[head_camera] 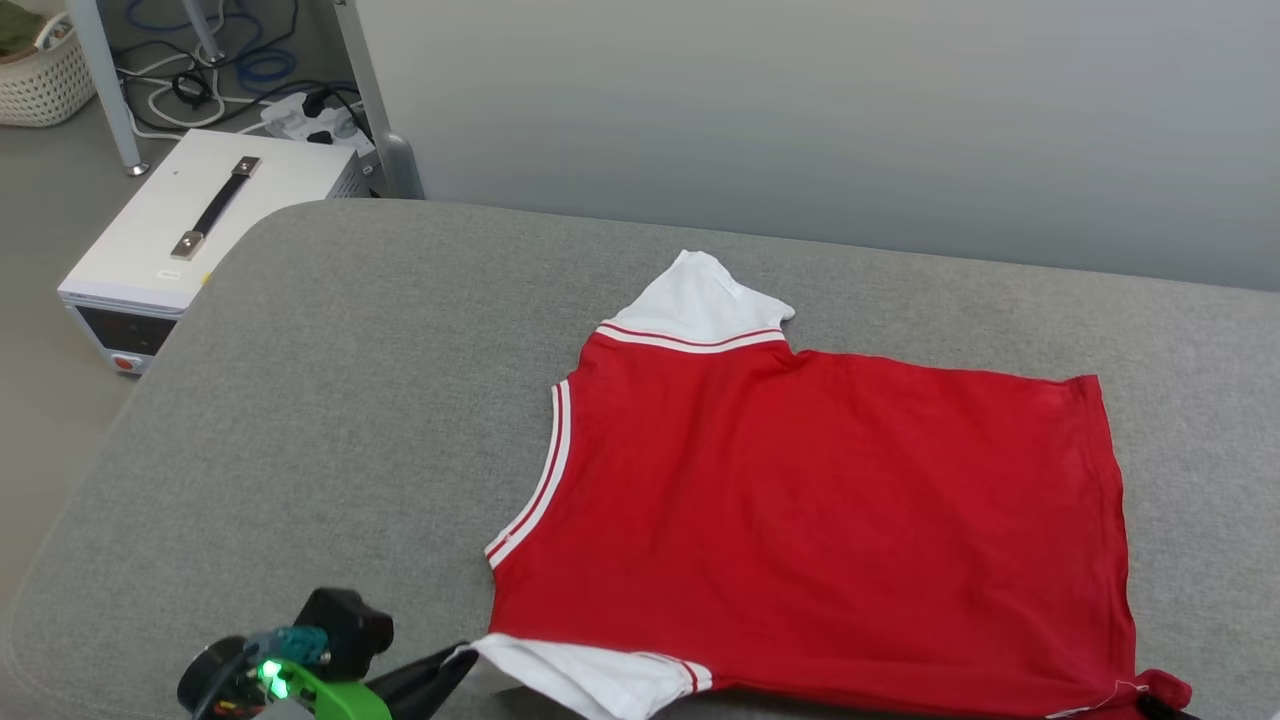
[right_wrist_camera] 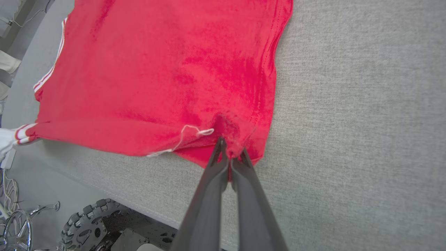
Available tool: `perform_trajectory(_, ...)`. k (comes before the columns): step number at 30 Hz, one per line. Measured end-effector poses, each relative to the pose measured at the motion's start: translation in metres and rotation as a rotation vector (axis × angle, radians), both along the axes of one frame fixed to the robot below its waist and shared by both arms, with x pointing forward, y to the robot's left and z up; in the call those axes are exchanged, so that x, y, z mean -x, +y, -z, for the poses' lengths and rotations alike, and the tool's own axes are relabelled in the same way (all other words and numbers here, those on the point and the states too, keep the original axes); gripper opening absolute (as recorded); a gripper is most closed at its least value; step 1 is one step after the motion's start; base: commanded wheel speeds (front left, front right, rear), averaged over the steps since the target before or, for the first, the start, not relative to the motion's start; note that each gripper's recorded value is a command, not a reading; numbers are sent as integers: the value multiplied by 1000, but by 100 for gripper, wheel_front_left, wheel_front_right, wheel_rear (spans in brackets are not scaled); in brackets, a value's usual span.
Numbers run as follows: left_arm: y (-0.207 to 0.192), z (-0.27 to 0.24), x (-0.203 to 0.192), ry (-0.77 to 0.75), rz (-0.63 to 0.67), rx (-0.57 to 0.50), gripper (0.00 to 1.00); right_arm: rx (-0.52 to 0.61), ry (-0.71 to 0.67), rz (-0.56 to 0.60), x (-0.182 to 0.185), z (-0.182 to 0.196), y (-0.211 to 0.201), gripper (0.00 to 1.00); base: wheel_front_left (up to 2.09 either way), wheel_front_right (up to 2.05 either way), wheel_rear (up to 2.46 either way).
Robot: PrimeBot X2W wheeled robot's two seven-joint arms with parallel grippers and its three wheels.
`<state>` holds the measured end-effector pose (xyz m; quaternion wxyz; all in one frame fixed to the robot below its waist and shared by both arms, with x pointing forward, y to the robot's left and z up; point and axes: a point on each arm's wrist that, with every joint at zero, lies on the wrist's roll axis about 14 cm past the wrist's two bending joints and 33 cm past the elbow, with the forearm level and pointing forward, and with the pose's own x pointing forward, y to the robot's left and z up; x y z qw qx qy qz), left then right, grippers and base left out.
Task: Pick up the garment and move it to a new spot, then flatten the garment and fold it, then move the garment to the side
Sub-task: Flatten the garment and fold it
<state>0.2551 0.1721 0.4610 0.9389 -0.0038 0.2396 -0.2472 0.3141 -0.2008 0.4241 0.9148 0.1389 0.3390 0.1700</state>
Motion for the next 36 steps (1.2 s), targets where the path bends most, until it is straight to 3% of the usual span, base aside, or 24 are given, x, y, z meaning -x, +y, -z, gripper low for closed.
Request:
perform_trajectory(8, -3, -14, -48, -35, 24, -38, 0, 28, 33, -21, -18, 0, 7, 0, 0, 0, 0)
perform_trajectory(24, 3, 25, -118, 61, 26, -109, 0, 72, 99, 0, -69, 20, 6, 0, 0, 0, 0)
perform_trajectory(36, -1, 61, -140, 118, 43, -147, 0, 95, 149, -4, -80, 39, 5, 0, 0, 0, 0)
